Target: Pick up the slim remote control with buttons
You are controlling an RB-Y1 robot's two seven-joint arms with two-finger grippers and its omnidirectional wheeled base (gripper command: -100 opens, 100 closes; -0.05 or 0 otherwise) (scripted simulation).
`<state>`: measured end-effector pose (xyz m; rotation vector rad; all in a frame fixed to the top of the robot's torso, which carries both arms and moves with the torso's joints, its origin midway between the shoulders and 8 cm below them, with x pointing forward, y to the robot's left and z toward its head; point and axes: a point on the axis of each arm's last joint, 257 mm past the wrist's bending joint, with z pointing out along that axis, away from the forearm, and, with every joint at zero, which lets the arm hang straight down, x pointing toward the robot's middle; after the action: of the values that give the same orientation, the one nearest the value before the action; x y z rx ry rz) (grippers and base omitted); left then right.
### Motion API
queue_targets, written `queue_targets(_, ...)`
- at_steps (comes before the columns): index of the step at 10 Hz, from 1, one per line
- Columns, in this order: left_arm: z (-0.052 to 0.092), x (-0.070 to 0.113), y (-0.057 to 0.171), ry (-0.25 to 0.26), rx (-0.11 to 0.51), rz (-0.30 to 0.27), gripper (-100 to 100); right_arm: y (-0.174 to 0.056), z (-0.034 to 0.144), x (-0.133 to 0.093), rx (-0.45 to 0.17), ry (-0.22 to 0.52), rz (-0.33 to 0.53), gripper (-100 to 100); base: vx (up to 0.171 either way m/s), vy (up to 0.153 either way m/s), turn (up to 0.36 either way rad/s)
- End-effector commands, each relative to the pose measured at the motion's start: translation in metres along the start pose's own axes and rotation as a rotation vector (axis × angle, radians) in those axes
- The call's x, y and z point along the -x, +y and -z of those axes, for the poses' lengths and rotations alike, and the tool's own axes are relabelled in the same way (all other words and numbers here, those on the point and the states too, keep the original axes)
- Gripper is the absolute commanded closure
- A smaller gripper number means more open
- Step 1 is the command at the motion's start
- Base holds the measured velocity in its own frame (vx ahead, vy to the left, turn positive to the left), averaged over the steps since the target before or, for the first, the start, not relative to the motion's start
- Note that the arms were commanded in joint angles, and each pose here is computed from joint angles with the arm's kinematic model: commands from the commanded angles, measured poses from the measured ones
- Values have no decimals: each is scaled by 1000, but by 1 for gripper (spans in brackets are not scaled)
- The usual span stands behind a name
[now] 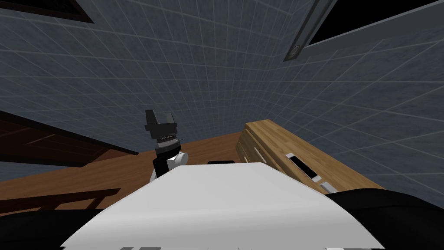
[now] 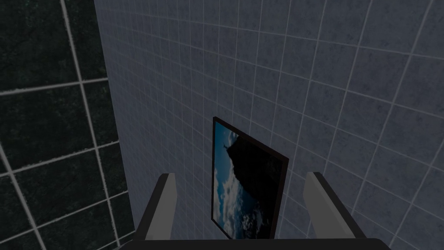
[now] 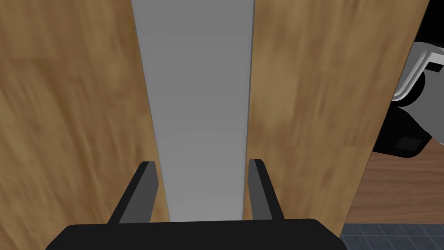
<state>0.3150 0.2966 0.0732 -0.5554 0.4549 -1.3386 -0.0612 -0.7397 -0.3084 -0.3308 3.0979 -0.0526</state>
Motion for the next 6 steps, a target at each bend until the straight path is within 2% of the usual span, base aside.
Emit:
queue_targets(1, 0, 0, 0, 0, 0, 0, 0, 0, 0, 0, 0, 0, 0, 100, 0, 0, 0)
queue_targets(2, 0, 0, 0, 0, 0, 0, 0, 0, 0, 0, 0, 0, 0, 100, 0, 0, 0)
queue_targets(3, 0, 0, 0, 0, 0, 0, 0, 0, 0, 0, 0, 0, 0, 0, 0, 0, 0)
queue_targets(4, 0, 0, 0, 0, 0, 0, 0, -10, 10, 4, -26, 7, 34, 100, 15, -26, -102)
queue_targets(6, 0, 0, 0, 0, 0, 0, 0, -8, 9, 9, -21, -7, 35, 100, 14, -24, -30)
